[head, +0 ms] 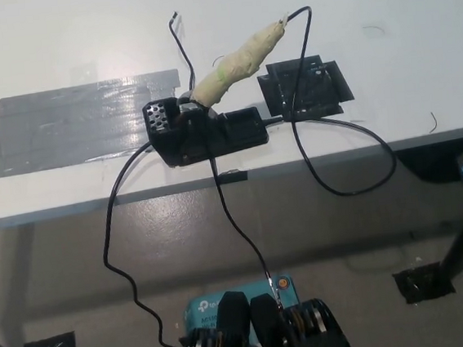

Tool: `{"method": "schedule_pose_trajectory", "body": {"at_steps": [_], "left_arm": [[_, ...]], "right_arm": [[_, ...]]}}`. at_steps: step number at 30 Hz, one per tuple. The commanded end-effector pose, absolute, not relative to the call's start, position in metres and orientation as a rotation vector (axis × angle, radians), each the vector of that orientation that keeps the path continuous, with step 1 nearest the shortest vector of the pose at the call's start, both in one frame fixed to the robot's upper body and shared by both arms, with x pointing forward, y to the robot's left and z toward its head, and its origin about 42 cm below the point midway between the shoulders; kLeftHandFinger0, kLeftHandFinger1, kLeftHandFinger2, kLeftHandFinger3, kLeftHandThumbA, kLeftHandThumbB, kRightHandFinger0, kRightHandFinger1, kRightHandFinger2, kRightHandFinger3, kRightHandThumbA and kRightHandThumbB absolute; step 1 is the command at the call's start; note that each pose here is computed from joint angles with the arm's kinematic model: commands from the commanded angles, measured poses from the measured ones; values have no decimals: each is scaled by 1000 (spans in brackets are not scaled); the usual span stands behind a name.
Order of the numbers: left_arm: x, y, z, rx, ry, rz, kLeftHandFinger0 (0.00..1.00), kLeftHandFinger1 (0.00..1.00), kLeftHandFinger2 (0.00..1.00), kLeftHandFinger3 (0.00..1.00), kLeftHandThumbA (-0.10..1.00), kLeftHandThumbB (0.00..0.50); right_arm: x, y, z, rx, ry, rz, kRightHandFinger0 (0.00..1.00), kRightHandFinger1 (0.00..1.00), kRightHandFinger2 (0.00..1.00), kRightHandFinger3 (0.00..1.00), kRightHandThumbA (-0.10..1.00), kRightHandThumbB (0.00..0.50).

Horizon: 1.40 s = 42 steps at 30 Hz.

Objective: The robot uses its right hand to grab the soldering gun kept on the middle of the table and pulls it out of its base and keep it on the right side of the base

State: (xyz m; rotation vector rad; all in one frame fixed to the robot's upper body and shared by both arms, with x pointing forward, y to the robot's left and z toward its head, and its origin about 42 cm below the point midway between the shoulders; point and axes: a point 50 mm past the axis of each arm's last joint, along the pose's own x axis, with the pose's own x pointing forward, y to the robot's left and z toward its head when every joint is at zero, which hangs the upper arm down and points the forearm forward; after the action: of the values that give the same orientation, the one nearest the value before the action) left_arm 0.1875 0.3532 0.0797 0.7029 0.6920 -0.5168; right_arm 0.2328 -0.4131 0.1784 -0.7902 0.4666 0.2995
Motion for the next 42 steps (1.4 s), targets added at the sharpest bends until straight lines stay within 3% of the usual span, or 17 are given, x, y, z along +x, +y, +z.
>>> {"method": "schedule_pose_trajectory", "body": {"at_steps": [1, 4, 5, 6, 7, 9, 10, 13, 15, 16, 18, 21, 28, 32, 36, 37, 42], "left_arm": [[189, 360, 85, 730, 710, -517, 1000, 1000, 1000, 1000, 952, 192], [188, 359, 85, 728, 711, -516, 1000, 1000, 1000, 1000, 948, 186], [189, 359, 85, 729, 710, -515, 1000, 1000, 1000, 1000, 949, 186], [190, 359, 85, 709, 706, -509, 1000, 1000, 1000, 1000, 865, 208], [193, 358, 86, 700, 702, -511, 1000, 1000, 1000, 1000, 858, 220], [194, 358, 86, 701, 702, -511, 1000, 1000, 1000, 1000, 857, 223], [194, 357, 87, 686, 694, -507, 1000, 1000, 1000, 1000, 807, 252], [192, 357, 87, 682, 699, -514, 1000, 1000, 1000, 1000, 763, 276], [191, 356, 87, 680, 701, -517, 1000, 1000, 1000, 1000, 754, 276], [191, 357, 87, 684, 702, -517, 1000, 1000, 1000, 1000, 751, 263], [192, 360, 89, 694, 703, -515, 1000, 1000, 1000, 1000, 749, 259], [192, 362, 90, 695, 702, -511, 1000, 1000, 1000, 1000, 744, 252], [190, 363, 88, 718, 718, -522, 1000, 1000, 1000, 1000, 798, 201], [194, 363, 90, 720, 712, -520, 1000, 1000, 1000, 1000, 792, 223], [195, 362, 91, 712, 708, -518, 1000, 1000, 1000, 1000, 755, 222], [194, 361, 90, 709, 706, -516, 1000, 1000, 1000, 1000, 730, 215], [192, 360, 88, 720, 716, -518, 1000, 1000, 1000, 1000, 657, 114]], "right_arm": [[250, -427, 240, -858, 254, 87, 1000, 1000, 1000, 1000, 474, 74], [270, -417, 283, -892, 83, 23, 1000, 1000, 1000, 1000, 389, 106], [271, -417, 283, -891, 83, 20, 1000, 1000, 1000, 1000, 388, 106], [284, -405, 310, -889, -29, 14, 1000, 1000, 1000, 1000, 399, 127], [295, -395, 332, -928, -108, 2, 1000, 1000, 1000, 1000, 452, 162], [296, -394, 334, -932, -111, -2, 1000, 1000, 1000, 1000, 459, 164], [305, -381, 355, -941, -192, 1, 1000, 1000, 1000, 1000, 480, 172], [330, -353, 387, -965, -309, 3, 1000, 1000, 1000, 1000, 451, 206], [341, -339, 401, -998, -351, 20, 1000, 1000, 1000, 1000, 442, 212], [348, -330, 407, -1021, -362, 42, 1000, 1000, 1000, 1000, 470, 255], [366, -304, 426, -1100, -384, 99, 1000, 1000, 1000, 1000, 569, 285], [392, -256, 457, -1159, -434, 204, 1000, 1000, 1000, 1000, 568, 325], [441, -191, 495, -1281, -465, 265, 1000, 1000, 1000, 1000, 606, 350], [460, -161, 503, -1434, -500, 283, 1000, 1000, 1000, 1000, 578, 314], [465, -146, 504, -1526, -519, 292, 1000, 1000, 1000, 1000, 565, 311], [470, -132, 502, -1579, -533, 299, 1000, 1000, 1000, 1000, 528, 350], [477, -115, 485, -1602, -581, 332, 1000, 1000, 1000, 1000, 497, 345]]}}
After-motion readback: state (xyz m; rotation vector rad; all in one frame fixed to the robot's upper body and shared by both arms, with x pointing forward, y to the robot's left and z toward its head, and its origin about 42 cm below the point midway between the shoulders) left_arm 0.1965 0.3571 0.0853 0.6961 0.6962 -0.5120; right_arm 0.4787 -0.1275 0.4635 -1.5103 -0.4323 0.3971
